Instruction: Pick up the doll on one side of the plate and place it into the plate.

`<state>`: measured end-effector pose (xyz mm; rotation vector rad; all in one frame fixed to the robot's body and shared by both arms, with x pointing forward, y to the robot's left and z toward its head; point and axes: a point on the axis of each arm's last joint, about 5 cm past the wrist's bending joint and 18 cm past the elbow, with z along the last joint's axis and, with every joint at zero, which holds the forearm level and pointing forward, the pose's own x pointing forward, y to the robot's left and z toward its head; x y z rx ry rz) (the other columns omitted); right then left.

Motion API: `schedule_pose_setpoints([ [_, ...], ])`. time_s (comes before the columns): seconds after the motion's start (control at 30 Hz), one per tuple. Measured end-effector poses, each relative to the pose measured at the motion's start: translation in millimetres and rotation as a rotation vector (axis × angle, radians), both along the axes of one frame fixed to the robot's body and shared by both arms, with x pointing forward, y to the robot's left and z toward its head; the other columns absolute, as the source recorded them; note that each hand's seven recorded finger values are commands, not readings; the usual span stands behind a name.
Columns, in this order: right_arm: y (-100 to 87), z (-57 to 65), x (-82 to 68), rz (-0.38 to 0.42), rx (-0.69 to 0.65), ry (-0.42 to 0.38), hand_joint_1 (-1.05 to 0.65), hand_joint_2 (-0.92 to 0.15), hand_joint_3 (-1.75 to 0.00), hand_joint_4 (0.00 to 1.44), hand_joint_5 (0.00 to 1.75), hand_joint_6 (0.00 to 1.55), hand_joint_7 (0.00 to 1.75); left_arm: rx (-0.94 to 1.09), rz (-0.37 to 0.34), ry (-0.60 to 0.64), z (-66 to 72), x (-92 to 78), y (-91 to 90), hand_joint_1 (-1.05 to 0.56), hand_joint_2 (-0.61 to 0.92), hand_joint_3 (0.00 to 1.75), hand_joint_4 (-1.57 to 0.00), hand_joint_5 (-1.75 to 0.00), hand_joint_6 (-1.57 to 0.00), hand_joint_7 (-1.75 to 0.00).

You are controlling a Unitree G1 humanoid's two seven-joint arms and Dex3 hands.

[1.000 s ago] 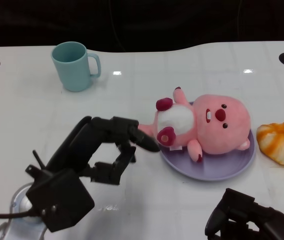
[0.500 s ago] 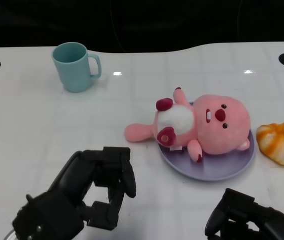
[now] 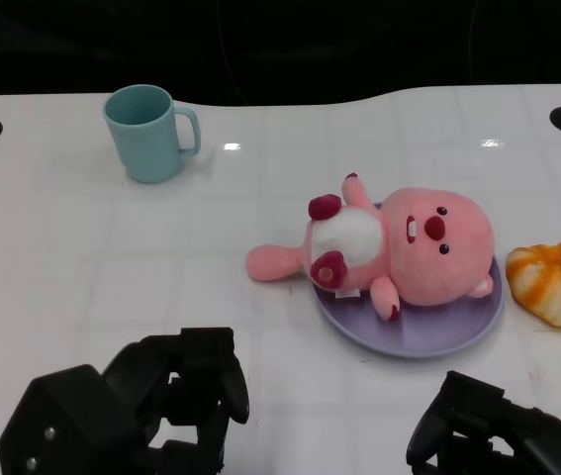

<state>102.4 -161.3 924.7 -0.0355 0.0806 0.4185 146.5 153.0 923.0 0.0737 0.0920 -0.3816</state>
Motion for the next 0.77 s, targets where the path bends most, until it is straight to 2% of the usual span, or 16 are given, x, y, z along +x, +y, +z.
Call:
schedule_pose_setpoints([
  [0.2,-3.8,0.6,1.6,-0.005,-0.006,-0.005,-0.28,-0.83,-0.70,0.68,1.75,0.46,1.68,-0.015,-0.018,0.051,-1.9,0.5,0.2,-0.01,0.35,1.50,-0.93,-1.75,-0.91,-1.54],
  [0.37,-5.1,0.4,3.3,-0.010,-0.009,-0.015,-0.26,-0.82,-0.70,0.69,1.75,0.47,1.68,-0.072,-0.012,0.104,-6.1,3.0,0.9,-0.01,0.34,1.56,-0.97,-1.71,-0.93,-1.54],
  [0.77,-5.0,0.8,4.2,-0.010,-0.009,-0.021,-0.24,-0.82,-0.72,0.68,1.75,0.46,1.68,-0.154,-0.021,0.153,-10.7,6.8,7.2,-0.03,0.36,1.53,-0.98,-1.69,-0.93,-1.53],
])
